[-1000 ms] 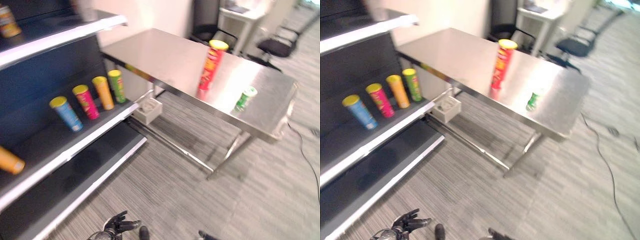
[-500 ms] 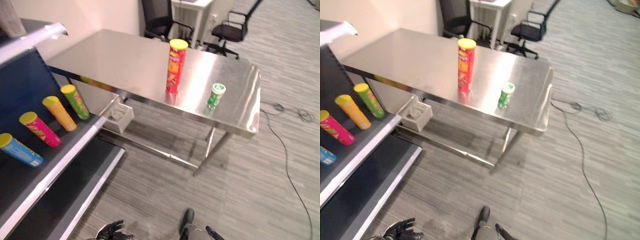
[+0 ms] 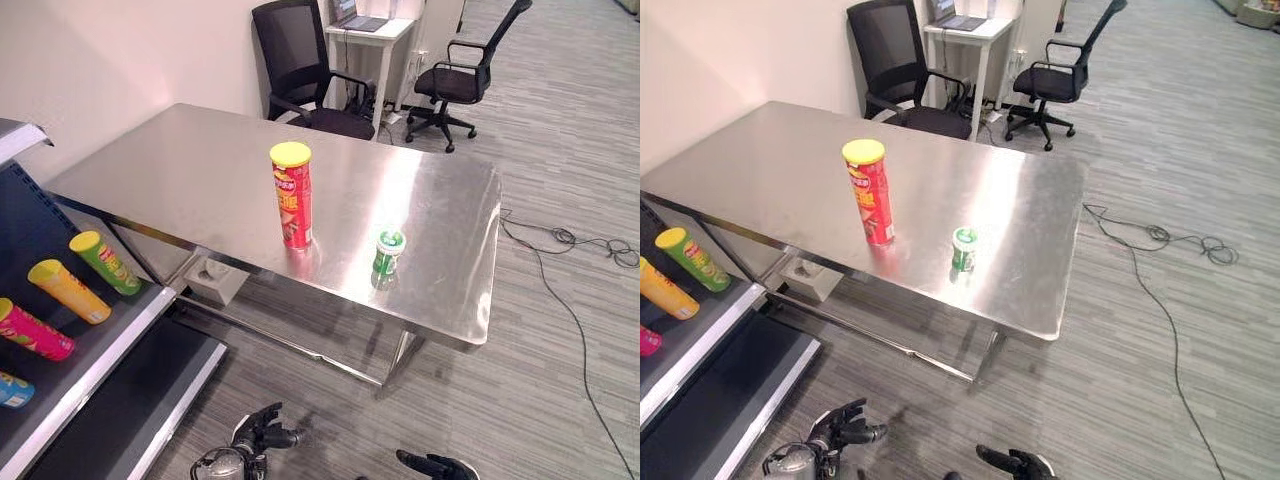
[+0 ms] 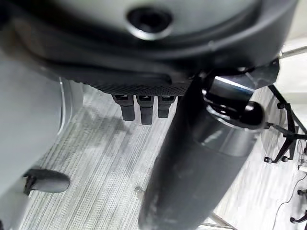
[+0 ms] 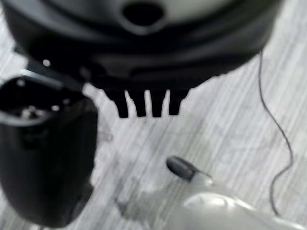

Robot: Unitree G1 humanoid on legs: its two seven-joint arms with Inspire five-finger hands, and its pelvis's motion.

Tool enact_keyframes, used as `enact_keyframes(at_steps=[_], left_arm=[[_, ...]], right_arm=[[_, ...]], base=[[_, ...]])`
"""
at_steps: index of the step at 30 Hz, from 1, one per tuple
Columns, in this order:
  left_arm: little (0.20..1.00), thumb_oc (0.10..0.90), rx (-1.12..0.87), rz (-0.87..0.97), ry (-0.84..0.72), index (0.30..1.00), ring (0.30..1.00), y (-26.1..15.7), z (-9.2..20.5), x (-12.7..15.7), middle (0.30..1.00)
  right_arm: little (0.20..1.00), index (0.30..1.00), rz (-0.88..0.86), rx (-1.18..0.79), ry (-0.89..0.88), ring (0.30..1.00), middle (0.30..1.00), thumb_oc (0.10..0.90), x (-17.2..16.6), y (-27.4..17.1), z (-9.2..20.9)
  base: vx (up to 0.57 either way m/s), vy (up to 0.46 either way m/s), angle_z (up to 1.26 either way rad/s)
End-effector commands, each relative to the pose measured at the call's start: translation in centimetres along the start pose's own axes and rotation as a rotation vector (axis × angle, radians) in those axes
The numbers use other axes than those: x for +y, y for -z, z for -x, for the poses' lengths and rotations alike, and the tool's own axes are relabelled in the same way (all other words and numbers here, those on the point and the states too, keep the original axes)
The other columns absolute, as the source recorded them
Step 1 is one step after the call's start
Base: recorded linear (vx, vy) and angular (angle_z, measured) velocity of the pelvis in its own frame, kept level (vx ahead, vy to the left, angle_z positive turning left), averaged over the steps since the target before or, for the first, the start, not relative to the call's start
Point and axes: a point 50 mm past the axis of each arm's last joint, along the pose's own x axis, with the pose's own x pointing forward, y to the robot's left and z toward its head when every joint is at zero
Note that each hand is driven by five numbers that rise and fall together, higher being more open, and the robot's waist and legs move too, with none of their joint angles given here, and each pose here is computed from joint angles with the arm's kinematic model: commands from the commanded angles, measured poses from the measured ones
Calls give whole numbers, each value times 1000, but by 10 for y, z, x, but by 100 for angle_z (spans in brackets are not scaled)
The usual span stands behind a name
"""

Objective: Put the goods on the table back onto the shelves and tidy them up.

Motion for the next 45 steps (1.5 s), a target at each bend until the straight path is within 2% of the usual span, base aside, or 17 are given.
enact_keyframes(at_steps=[1, 7, 11, 14, 17, 21, 24, 28, 31, 32, 33, 34, 39, 40, 42, 44, 45], left_arm=[[900, 800, 8, 30, -10, 900, 900, 3, 0, -3, 900], [900, 800, 18, -37, 2, 900, 900, 2, -2, -8, 900], [900, 800, 52, -151, 34, 900, 900, 11, 1, -7, 900], [900, 800, 36, -61, -36, 900, 900, 6, 2, 11, 900], [900, 800, 37, -103, -23, 900, 900, 6, 2, 12, 900], [900, 800, 58, -81, -12, 900, 900, 15, 4, 6, 900], [900, 800, 71, -50, -7, 900, 900, 21, 6, 6, 900], [900, 800, 111, -18, -41, 900, 900, 35, 12, 17, 900], [900, 800, 108, 3, -65, 900, 900, 42, 18, 29, 900], [900, 800, 107, 14, -69, 900, 900, 45, 20, 32, 900], [900, 800, 119, 33, -75, 900, 900, 52, 24, 35, 900], [900, 800, 119, 32, -75, 900, 900, 52, 24, 34, 900], [900, 800, 127, 57, -78, 900, 900, 54, 22, 29, 900], [900, 800, 127, 57, -78, 900, 900, 54, 22, 29, 900], [900, 800, 119, 42, -66, 900, 900, 50, 20, 24, 900], [900, 800, 116, 13, -56, 900, 900, 47, 18, 20, 900], [900, 800, 116, 11, -55, 900, 900, 47, 17, 20, 900]], right_arm=[[900, 900, 82, -64, 6, 900, 900, 800, -4, -16, -1], [900, 900, 102, -43, 1, 900, 900, 800, -7, -8, 0], [900, 900, -9, 33, 5, 900, 900, 800, -6, 16, 3], [900, 900, -73, 55, 1, 900, 900, 800, 0, 23, 4], [900, 900, -85, 63, -4, 900, 900, 800, 2, 28, 5], [900, 900, -117, 165, 31, 900, 900, 800, -4, 56, 11], [900, 900, -185, 177, 89, 900, 900, 800, -18, 67, 15], [900, 900, -345, 106, 248, 900, 900, 800, -66, 69, 23], [900, 900, -422, -10, 399, 900, 900, 800, -113, 71, 41], [900, 900, -439, -79, 470, 900, 900, 800, -135, 69, 52], [900, 900, -432, -231, 591, 900, 900, 800, -168, 55, 74], [900, 900, -433, -230, 592, 900, 900, 800, -168, 56, 75], [900, 900, -434, -641, 854, 900, 900, 800, -222, 1, 137], [900, 900, -434, -641, 854, 900, 900, 800, -222, 1, 137], [900, 900, -432, -781, 939, 900, 900, 800, -233, -20, 158], [900, 900, -355, -1035, 1072, 900, 900, 800, -243, -58, 205], [900, 900, -355, -1034, 1075, 900, 900, 800, -242, -58, 205]], base=[[213, 294, -65], [169, 350, -64], [104, 534, -4], [-51, 487, -67], [-117, 204, -77], [9, -5, -52], [19, -48, -22], [6, -83, -31], [28, -56, -38], [66, -40, -18], [48, -26, -14], [50, -19, -7], [15, -5, -3], [15, 3, -4], [37, 1, -4], [21, -6, -1], [35, -15, -1]])
